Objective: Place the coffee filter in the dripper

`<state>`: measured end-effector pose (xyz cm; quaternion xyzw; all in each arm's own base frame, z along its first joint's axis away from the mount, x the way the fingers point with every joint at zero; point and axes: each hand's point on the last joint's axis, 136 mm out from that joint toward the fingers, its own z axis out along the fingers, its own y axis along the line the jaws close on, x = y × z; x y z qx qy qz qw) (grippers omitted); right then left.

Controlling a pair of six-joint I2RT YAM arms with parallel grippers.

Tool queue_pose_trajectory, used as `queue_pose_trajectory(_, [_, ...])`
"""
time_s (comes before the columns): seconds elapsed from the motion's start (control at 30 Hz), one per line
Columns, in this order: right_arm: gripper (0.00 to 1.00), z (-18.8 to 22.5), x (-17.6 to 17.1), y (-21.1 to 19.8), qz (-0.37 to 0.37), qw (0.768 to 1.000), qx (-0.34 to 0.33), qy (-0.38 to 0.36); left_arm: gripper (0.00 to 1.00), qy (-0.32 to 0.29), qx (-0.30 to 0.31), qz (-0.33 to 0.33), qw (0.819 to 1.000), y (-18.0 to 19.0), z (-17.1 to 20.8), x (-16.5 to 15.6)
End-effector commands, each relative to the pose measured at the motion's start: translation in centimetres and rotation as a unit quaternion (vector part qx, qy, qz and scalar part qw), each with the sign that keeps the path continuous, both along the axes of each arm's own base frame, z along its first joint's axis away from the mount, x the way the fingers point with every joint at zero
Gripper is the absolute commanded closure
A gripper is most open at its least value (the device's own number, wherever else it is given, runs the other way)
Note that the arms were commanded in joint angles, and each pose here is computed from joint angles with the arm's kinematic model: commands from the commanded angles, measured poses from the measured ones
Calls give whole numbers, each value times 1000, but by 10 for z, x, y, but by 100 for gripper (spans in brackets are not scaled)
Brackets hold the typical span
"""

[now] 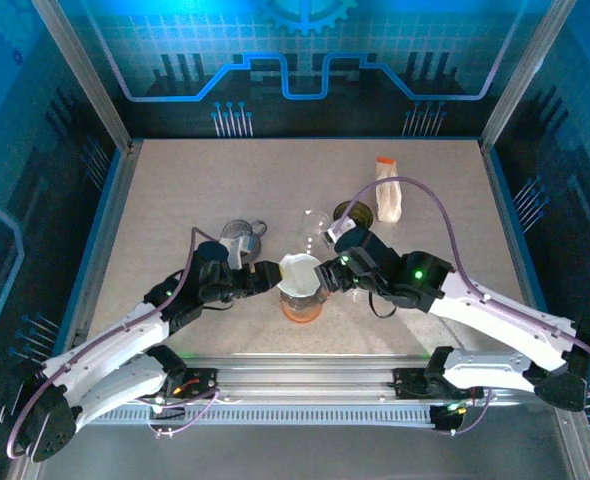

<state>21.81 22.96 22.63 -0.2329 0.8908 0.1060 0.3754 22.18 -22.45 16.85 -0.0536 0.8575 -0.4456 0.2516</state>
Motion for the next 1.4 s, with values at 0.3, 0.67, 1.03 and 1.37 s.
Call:
queue_pose_trajectory(0.3, [27, 1, -12, -30, -30, 999, 24, -27, 15, -65, -30, 6, 997, 5, 63, -2])
queue_pose_trajectory(0.67, [30, -65, -53, -28, 23, 995, 83, 42, 1, -84, 16, 79, 993, 50, 44, -14])
queue_pose_trajectory(1.03, [34, -132, -76, -1, 80, 989, 98, 76, 1, -70, 47, 136, 987, 83, 28, -26])
queue_pose_trajectory(1.37, [47, -168, -83, 6, 96, 981, 126, 108, 1, -51, 45, 158, 985, 90, 16, -28])
